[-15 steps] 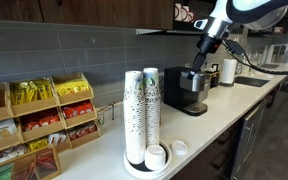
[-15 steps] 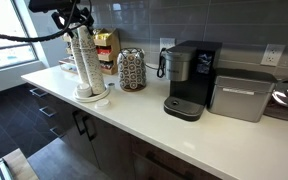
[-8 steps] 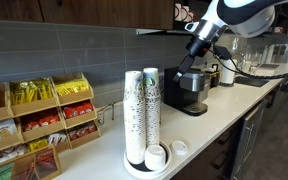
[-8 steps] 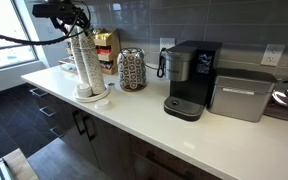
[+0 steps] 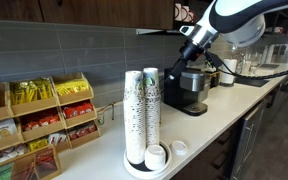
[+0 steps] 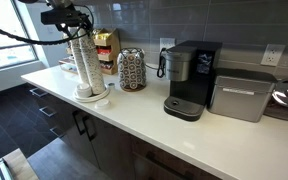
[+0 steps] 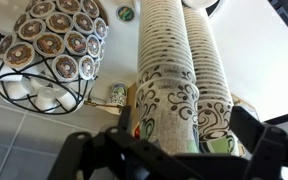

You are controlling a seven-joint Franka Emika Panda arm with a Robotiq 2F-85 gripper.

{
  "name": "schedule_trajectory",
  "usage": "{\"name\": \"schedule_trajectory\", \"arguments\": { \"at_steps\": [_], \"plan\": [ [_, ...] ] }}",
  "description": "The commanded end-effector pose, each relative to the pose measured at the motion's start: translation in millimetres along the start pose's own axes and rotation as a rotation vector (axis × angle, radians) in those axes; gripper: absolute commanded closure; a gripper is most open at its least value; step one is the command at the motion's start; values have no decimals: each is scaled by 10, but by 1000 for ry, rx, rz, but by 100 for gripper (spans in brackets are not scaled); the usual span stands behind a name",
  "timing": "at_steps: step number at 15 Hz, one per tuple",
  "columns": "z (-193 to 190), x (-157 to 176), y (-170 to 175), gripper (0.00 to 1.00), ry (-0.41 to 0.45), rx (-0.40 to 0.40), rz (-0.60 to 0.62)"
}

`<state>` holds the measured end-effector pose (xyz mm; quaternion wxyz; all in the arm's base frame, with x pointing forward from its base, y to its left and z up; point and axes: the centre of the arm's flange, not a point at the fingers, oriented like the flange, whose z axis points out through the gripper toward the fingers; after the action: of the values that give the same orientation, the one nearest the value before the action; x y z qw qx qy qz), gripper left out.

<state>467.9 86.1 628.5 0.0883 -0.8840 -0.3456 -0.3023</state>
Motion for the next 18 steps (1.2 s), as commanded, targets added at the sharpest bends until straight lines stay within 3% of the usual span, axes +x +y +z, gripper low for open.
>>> {"name": "schedule_trajectory", "arguments": {
  "at_steps": [1,10,18],
  "plan": [
    [81,-42,-18,0,61,15,-33],
    [119,-1,0,0,164,66,-20],
    [178,12,48,0,210,55,-24]
  ]
}}
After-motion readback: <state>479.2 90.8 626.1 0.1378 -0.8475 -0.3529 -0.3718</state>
